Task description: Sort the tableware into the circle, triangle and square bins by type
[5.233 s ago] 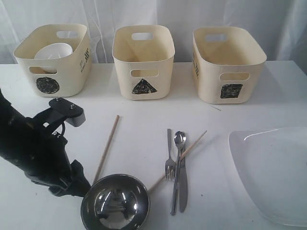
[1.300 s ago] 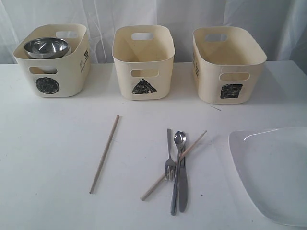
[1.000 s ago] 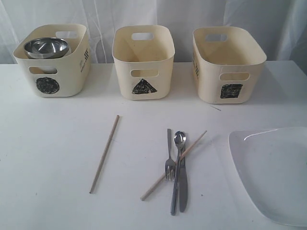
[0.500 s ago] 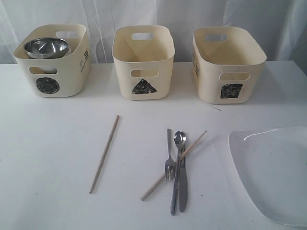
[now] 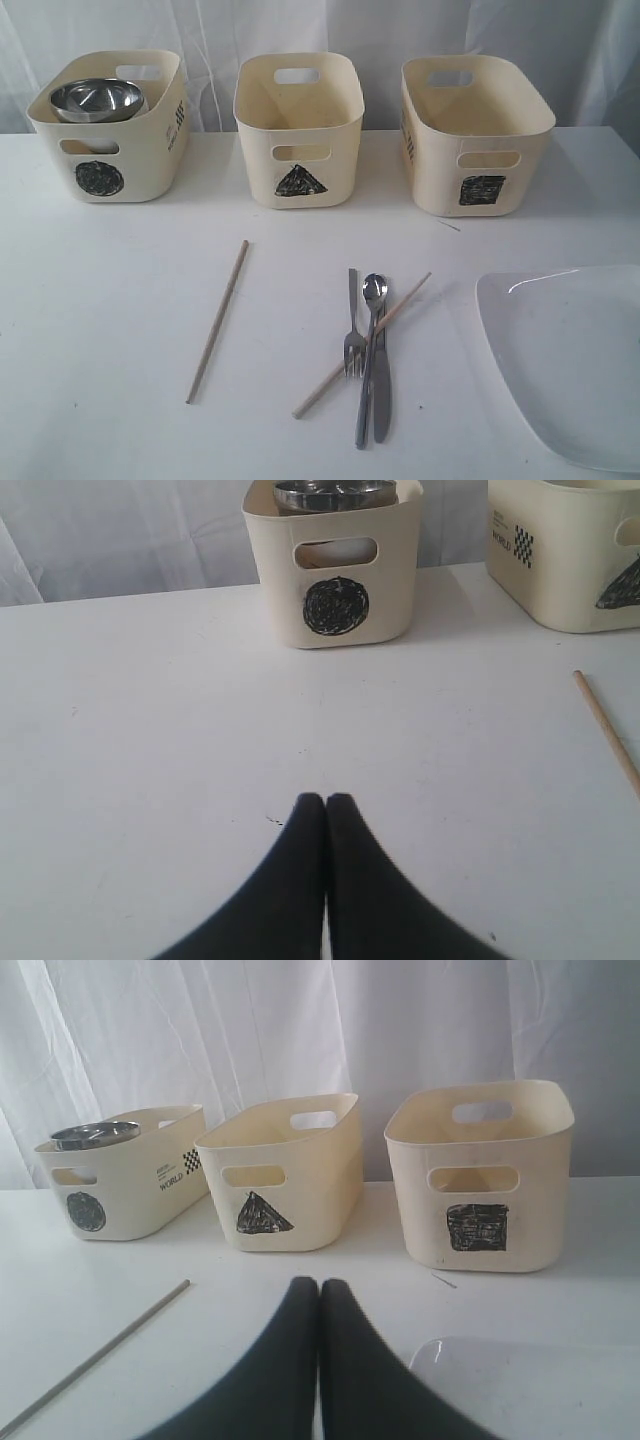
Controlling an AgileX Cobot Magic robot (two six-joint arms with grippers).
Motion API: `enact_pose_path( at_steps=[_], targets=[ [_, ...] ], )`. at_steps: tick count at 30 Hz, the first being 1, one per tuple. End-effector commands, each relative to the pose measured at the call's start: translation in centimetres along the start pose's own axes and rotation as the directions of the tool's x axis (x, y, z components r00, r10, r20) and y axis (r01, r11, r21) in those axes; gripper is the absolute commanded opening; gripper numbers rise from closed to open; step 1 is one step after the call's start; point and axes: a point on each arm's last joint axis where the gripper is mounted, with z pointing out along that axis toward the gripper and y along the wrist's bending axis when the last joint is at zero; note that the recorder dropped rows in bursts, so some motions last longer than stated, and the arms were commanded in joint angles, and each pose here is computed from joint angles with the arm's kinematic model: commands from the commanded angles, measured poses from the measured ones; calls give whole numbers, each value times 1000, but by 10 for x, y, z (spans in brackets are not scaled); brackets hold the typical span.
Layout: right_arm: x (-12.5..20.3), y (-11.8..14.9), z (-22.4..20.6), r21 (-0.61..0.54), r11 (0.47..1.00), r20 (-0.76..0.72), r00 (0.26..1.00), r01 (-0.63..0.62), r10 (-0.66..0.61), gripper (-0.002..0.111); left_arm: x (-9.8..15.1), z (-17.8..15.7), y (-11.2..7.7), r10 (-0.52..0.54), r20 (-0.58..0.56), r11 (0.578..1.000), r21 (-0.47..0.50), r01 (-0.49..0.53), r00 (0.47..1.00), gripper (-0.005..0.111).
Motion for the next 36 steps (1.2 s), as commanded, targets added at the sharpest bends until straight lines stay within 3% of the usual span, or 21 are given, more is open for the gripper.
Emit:
enact_pose_path(
  at_steps=[1, 6, 10, 13, 20, 22, 24, 25, 26, 27, 28, 30, 32, 34, 36],
  targets=[
    [0, -1, 0, 7, 1000, 8, 1000, 1, -1, 0, 2, 0, 0, -3, -3, 1000, 6, 3, 1000, 0],
    [1, -1, 0, 12, 1000, -2, 1000, 23, -23, 0, 2, 0, 0, -3, -3, 1000, 6, 3, 1000, 0],
    [-14, 5, -2, -69, 991, 159, 980, -113, 123, 0, 2, 0, 0, -3, -3, 1000, 6, 3, 1000, 0],
    [-36, 10, -7, -114, 990, 265, 958, -86, 114, 0, 2, 0, 0, -3, -3, 1000, 6, 3, 1000, 0],
    [-62, 15, -14, -155, 980, 336, 926, -128, 174, 0, 2, 0, 0, -3, -3, 1000, 6, 3, 1000, 0],
    [-62, 15, -14, -179, 963, 325, 912, -202, 252, 0, 2, 0, 0, -3, -3, 1000, 6, 3, 1000, 0],
    [-58, 11, -13, -97, 954, 182, 937, -283, 297, 0, 2, 0, 0, -3, -3, 1000, 6, 3, 1000, 0],
    [-62, 10, -12, -2, 961, 55, 960, -277, 276, 0, 2, 0, 0, -3, -3, 1000, 6, 3, 1000, 0],
    [-67, 10, -6, 60, 980, -65, 979, -191, 195, 0, 2, 0, 0, -3, -3, 1000, 6, 3, 1000, 0],
    [-77, 13, -2, 61, 989, -118, 983, -132, 139, 2, 2, 0, 0, -3, -3, 1000, 6, 3, 1000, 0],
    [-87, 18, 12, 32, 999, -247, 969, 14, -6, 5, 2, 0, 0, -3, -3, 1000, 6, 3, 1000, 0],
    [-103, 30, 44, -71, 992, -482, 867, 109, -130, 14, 2, 0, 0, -3, -3, 1000, 6, 3, 1000, 0],
    [-105, 33, 89, -91, 991, -703, 698, 98, -133, 27, 2, 0, 0, -3, -3, 1000, 6, 3, 1000, 0],
    [-105, 33, 127, -93, 990, -796, 590, 105, -137, 45, 2, 0, 0, -3, -3, 1000, 6, 3, 1000, 0],
    [-103, 32, 152, -100, 986, -818, 554, 131, -156, 54, 2, 0, 0, -3, -3, 1000, 6, 3, 1000, 0]
  ],
)
